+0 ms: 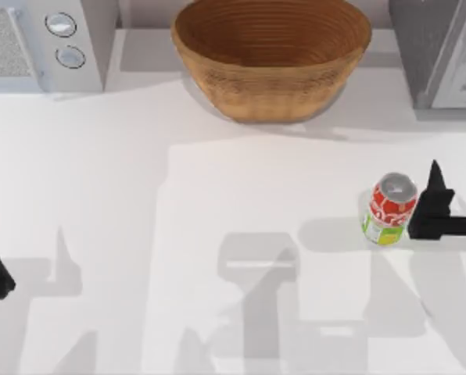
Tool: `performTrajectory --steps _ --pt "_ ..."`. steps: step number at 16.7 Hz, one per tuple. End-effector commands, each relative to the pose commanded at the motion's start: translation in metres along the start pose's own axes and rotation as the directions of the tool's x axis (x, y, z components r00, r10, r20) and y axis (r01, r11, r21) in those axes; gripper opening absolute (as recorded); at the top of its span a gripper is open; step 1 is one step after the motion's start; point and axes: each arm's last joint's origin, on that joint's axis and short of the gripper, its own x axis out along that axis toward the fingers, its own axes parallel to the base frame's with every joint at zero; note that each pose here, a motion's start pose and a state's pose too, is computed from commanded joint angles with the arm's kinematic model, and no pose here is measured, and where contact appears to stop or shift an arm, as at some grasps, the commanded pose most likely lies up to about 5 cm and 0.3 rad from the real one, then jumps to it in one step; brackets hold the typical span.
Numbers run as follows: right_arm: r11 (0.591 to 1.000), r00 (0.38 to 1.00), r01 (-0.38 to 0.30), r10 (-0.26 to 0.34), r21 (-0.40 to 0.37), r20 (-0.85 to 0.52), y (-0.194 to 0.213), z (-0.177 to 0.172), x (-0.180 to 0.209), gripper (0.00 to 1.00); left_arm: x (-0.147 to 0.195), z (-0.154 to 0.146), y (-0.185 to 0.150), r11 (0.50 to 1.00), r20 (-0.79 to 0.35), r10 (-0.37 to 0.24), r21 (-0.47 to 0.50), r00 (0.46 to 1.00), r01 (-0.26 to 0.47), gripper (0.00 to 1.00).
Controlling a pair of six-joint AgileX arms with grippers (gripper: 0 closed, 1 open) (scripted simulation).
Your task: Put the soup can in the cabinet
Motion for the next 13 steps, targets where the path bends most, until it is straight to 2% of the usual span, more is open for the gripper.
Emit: performTrajectory --steps 8,13 --pt "0.999 0.999 -0.004 0.002 -0.036 -0.045 0.05 -0.07 0.008 1.0 0.0 0.0 0.0 1.0 0.0 0.0 0.0 1.0 0.0 1.0" --pt "0.999 0.999 -0.005 0.002 -0.05 -0.052 0.059 -0.093 0.003 1.0 0.0 0.0 0.0 1.0 0.0 0.0 0.0 1.0 0.0 1.0"
